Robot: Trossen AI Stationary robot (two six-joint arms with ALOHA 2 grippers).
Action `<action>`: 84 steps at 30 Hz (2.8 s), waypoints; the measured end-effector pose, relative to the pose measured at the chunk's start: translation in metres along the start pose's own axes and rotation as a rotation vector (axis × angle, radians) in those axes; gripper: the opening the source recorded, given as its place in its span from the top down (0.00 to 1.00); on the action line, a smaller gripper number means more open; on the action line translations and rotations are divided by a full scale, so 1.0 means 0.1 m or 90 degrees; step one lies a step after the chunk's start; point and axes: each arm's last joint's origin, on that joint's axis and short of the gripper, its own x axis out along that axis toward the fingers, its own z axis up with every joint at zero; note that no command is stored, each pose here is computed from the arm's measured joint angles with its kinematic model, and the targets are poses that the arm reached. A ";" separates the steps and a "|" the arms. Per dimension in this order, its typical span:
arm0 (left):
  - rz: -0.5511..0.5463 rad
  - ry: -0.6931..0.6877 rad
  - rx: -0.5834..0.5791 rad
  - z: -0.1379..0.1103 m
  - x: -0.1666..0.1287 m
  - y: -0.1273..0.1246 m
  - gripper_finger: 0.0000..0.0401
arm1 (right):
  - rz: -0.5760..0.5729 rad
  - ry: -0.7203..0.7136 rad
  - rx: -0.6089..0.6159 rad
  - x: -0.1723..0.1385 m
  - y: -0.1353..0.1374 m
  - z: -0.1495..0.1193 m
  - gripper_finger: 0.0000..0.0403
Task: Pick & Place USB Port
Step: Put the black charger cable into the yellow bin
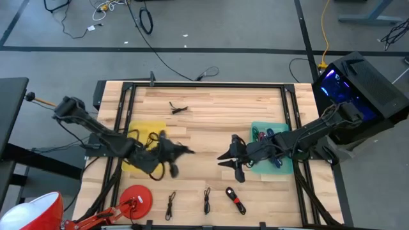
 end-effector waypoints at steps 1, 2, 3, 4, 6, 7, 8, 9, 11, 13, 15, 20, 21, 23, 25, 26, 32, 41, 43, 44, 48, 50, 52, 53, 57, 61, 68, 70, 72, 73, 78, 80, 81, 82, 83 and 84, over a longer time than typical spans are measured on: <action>0.028 0.028 -0.013 -0.03 -0.08 0.08 0.95 | -0.004 0.006 0.002 0.00 0.00 -0.01 0.76; 0.053 0.054 -0.029 -0.07 -0.16 0.17 0.95 | -0.008 0.008 0.003 0.00 -0.01 -0.01 0.76; 0.080 0.080 -0.044 -0.10 -0.23 0.26 0.95 | -0.012 0.007 0.003 0.00 -0.01 -0.02 0.76; 0.106 0.104 -0.065 -0.13 -0.31 0.35 0.95 | -0.015 0.006 0.003 0.00 -0.01 -0.01 0.77; 0.158 0.145 -0.108 -0.18 -0.47 0.54 0.95 | -0.016 0.005 0.003 0.00 -0.01 -0.01 0.78; 0.182 0.163 -0.131 -0.20 -0.53 0.61 0.95 | -0.016 0.004 0.003 0.00 -0.01 -0.01 0.78; 0.202 0.180 -0.150 -0.21 -0.59 0.68 0.95 | -0.015 0.001 0.004 0.00 -0.01 -0.01 0.79; 0.222 0.204 -0.172 -0.23 -0.64 0.74 0.95 | -0.014 0.000 0.004 0.00 -0.01 0.00 0.79; 0.261 0.257 -0.214 -0.26 -0.72 0.84 0.95 | -0.012 -0.004 0.004 0.00 0.00 0.00 0.80; 0.301 0.305 -0.238 -0.28 -0.76 0.91 0.95 | -0.009 -0.013 0.006 0.00 0.00 0.01 0.81; 0.341 0.336 -0.250 -0.30 -0.79 0.96 0.95 | -0.005 -0.024 0.008 0.00 0.01 0.03 0.81; 0.389 0.369 -0.273 -0.30 -0.76 1.03 0.95 | -0.001 -0.034 0.010 0.00 0.01 0.05 0.82; 0.397 0.380 -0.281 -0.30 -0.75 1.04 0.95 | -0.001 -0.034 0.010 0.00 0.01 0.05 0.82; 0.409 0.410 -0.286 -0.34 -0.71 1.08 0.95 | -0.001 -0.034 0.010 0.00 0.01 0.05 0.82; 0.431 0.465 -0.293 -0.43 -0.67 1.13 0.95 | -0.001 -0.034 0.010 0.00 0.01 0.05 0.82; 0.443 0.480 -0.296 -0.49 -0.65 1.15 0.95 | 0.001 -0.033 0.011 0.00 0.02 0.04 0.82; 0.423 0.506 -0.303 -0.59 -0.56 1.18 0.95 | 0.004 -0.033 0.016 -0.01 0.03 0.04 0.82; 0.429 0.540 -0.320 -0.63 -0.44 1.23 0.95 | 0.018 -0.052 0.023 -0.01 0.05 0.07 0.82; 0.438 0.535 -0.324 -0.62 -0.43 1.25 0.95 | 0.017 -0.052 0.023 -0.01 0.05 0.07 0.82; 0.443 0.533 -0.323 -0.62 -0.43 1.26 0.94 | 0.017 -0.052 0.021 -0.01 0.05 0.07 0.82; 0.457 0.501 -0.320 -0.60 -0.40 1.29 0.77 | 0.017 -0.052 0.015 -0.01 0.05 0.07 0.82; 0.456 0.487 -0.307 -0.59 -0.39 1.30 0.68 | 0.016 -0.052 0.014 -0.01 0.05 0.07 0.82; 0.449 0.471 -0.293 -0.58 -0.37 1.31 0.60 | 0.016 -0.052 0.013 -0.01 0.05 0.07 0.82; 0.445 0.466 -0.297 -0.57 -0.35 1.30 0.56 | 0.016 -0.052 0.013 -0.01 0.05 0.07 0.82; 0.411 0.443 -0.233 -0.54 -0.29 1.31 0.47 | 0.014 -0.053 -0.001 -0.01 0.04 0.07 0.82; 0.335 0.354 -0.098 -0.45 -0.15 1.26 0.45 | 0.010 -0.052 -0.016 -0.01 0.03 0.07 0.82; 0.276 0.253 0.082 -0.20 0.14 1.35 0.48 | -0.011 -0.058 -0.056 0.00 0.02 0.08 0.82; 0.300 0.268 0.076 -0.16 0.20 1.50 0.49 | -0.016 -0.058 -0.066 0.00 0.00 0.08 0.82; 0.299 0.309 0.060 -0.15 0.26 1.67 0.50 | -0.019 -0.055 -0.071 0.00 -0.01 0.08 0.82; 0.292 0.332 0.051 -0.15 0.30 1.75 0.51 | -0.021 -0.053 -0.073 0.00 -0.02 0.08 0.82; 0.259 0.388 0.023 -0.16 0.44 2.04 0.51 | -0.032 -0.045 -0.108 0.01 -0.05 0.08 0.82; 0.252 0.382 0.031 -0.15 0.52 2.12 0.51 | -0.037 -0.044 -0.122 0.01 -0.08 0.09 0.82; 0.251 0.373 0.033 -0.14 0.56 2.14 0.51 | -0.040 -0.043 -0.127 0.02 -0.09 0.09 0.82; 0.248 0.367 0.038 -0.14 0.60 2.18 0.51 | -0.043 -0.043 -0.131 0.02 -0.10 0.09 0.82; 0.248 0.365 0.045 -0.15 0.64 2.21 0.51 | -0.046 -0.043 -0.132 0.02 -0.12 0.10 0.82; 0.248 0.366 0.053 -0.16 0.69 2.23 0.51 | -0.049 -0.042 -0.133 0.02 -0.13 0.10 0.82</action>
